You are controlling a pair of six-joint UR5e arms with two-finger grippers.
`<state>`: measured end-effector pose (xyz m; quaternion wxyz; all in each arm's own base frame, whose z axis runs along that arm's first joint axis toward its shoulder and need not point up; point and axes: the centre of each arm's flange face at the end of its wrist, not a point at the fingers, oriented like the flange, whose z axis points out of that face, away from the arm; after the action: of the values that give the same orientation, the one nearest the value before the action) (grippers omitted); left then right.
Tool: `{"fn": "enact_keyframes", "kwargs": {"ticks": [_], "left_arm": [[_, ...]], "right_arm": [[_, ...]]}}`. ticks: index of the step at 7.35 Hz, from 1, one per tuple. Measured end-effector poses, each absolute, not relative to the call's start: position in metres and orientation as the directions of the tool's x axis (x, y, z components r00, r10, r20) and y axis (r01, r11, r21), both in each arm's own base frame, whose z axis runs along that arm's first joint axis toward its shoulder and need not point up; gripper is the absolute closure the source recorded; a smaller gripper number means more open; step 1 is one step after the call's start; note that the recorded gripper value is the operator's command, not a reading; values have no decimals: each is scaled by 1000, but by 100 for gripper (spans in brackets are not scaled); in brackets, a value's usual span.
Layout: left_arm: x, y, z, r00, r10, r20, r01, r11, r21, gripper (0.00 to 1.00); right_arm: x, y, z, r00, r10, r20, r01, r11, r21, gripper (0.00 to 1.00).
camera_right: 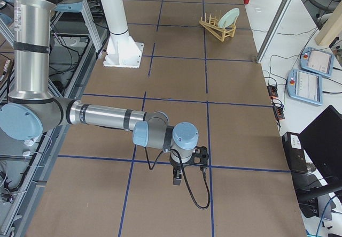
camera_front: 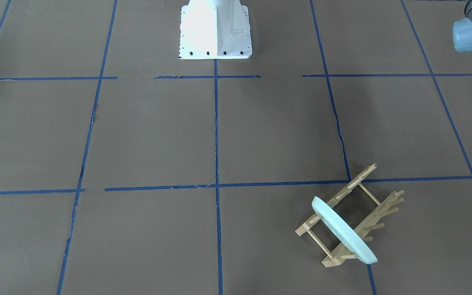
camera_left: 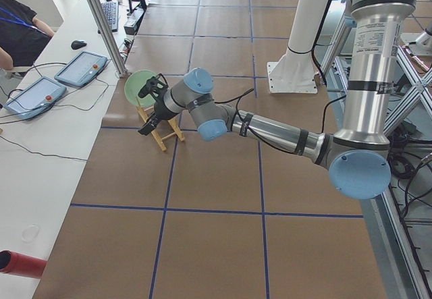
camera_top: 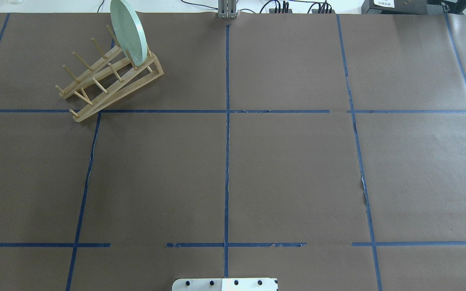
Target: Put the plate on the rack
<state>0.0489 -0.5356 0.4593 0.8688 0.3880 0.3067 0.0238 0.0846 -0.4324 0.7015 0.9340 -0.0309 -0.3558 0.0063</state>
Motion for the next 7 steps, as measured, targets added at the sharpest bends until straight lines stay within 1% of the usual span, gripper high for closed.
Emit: {"fn": "enact_keyframes", "kwargs": {"ticks": [1,2,3,5,7], "left_arm": [[45,-534,479,837,309,-452,91,736,671,0],[37,-536,499,842,331,-426,-4,793,609,0],[21,-539,520,830,341,-442,-63,844,533,0],[-3,-536,574,782,302,-545,-82,917,391,0],[-12,-523,632,743,216,-633,-72,967,245,0]], "right_arm": [[85,-432,701,747,34,664,10,998,-62,0],[85,-432,701,747,34,664,10,998,-62,0],[85,-432,701,747,34,664,10,998,-62,0],[85,-432,701,747,34,664,10,998,-62,0],[85,-432,701,747,34,664,10,998,-62,0]]}}
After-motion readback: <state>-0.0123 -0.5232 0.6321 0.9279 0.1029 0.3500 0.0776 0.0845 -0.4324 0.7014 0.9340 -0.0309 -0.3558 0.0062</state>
